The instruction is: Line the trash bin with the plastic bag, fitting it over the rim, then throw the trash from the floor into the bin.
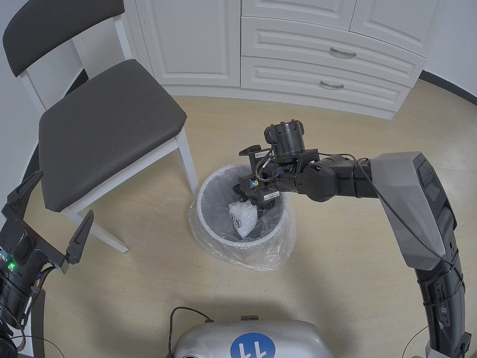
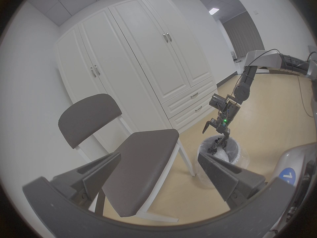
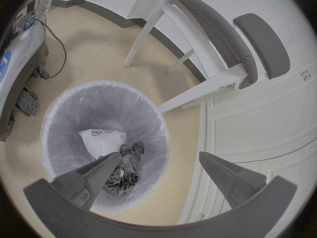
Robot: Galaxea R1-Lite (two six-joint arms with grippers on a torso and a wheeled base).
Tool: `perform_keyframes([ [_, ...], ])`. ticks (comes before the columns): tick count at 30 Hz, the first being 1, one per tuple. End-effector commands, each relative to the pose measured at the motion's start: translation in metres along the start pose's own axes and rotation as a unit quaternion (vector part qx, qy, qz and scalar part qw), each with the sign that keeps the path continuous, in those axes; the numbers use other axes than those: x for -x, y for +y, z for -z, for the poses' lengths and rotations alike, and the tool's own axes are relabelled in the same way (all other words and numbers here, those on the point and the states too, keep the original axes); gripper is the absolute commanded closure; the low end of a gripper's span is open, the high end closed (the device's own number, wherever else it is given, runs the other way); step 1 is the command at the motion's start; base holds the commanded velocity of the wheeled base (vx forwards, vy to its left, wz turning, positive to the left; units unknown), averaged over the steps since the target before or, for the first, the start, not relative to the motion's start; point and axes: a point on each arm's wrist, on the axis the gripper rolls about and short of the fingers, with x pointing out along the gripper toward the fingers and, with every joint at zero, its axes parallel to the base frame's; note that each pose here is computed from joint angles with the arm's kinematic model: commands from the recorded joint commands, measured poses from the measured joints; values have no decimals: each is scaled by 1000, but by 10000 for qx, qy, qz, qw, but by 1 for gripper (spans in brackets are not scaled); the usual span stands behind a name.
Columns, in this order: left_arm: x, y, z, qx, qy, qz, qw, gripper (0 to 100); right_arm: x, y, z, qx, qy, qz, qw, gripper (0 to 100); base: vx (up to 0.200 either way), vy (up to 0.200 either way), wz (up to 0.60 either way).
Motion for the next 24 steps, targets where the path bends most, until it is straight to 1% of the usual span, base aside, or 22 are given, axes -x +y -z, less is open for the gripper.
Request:
perform_keyframes([
  [1, -1, 0, 1, -3, 18, 11, 10000, 0, 4, -6, 9, -46, 78, 74, 9999, 0, 0, 0, 0],
  [5, -1, -1, 1, -4, 24, 16, 10000, 0, 7, -13, 9, -166, 75, 274, 9995, 0, 0, 0, 0],
  [9, -1, 0, 0, 4, 18, 11, 10000, 0, 13, -20, 12, -248, 104, 384, 9989, 0, 0, 0, 0],
  [17, 0, 0, 0, -1, -1, -2, 10000, 0, 9, -14, 38, -188, 348, 290, 9988, 0, 0, 0, 0],
  [19, 0, 0, 0, 8, -7, -6, 10000, 0, 5, -7, 38, -189, 350, 200, 9990, 0, 0, 0, 0],
  [21, 0, 0, 0, 8, -7, -6, 10000, 0, 4, -5, 37, -186, 344, 176, 9991, 0, 0, 0, 0],
  [23, 0, 0, 0, 7, -1, -2, 10000, 0, 1, 3, 31, -163, 291, 37, 9994, 0, 0, 0, 0],
  [24, 0, 0, 0, 7, -1, -2, 10000, 0, 1, 3, 31, -163, 291, 37, 9994, 0, 0, 0, 0],
])
